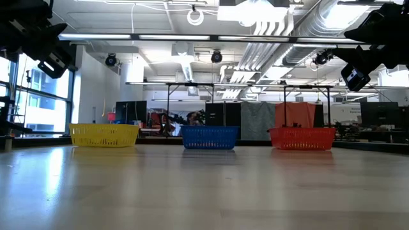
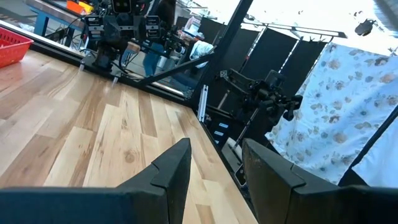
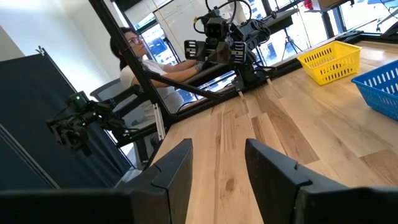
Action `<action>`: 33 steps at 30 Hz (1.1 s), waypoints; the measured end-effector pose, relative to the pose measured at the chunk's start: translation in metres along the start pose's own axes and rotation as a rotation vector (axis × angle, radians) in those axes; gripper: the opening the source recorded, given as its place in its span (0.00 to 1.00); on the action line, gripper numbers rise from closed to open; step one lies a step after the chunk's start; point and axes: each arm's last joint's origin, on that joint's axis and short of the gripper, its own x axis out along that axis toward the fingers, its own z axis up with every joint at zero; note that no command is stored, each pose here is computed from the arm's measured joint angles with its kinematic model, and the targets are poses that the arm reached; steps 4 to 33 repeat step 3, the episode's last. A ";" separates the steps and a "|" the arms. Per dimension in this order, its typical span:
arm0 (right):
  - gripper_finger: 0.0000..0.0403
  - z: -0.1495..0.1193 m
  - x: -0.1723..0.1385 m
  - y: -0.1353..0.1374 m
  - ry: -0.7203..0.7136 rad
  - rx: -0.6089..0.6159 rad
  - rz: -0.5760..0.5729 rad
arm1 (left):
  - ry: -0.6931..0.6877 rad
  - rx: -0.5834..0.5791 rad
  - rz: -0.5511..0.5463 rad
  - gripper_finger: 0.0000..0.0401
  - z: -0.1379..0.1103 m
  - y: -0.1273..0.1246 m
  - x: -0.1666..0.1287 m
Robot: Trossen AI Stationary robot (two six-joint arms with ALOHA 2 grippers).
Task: Sort Halloween decoration
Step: Return to Home Position
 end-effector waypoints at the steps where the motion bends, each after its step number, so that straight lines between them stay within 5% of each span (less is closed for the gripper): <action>1: 0.36 0.000 0.000 0.000 0.000 0.000 0.000 | 0.000 0.000 0.000 0.33 0.000 0.000 0.000; 33: 0.36 0.000 0.000 0.000 0.000 0.000 0.000 | 0.000 0.000 0.000 0.33 0.000 0.000 0.000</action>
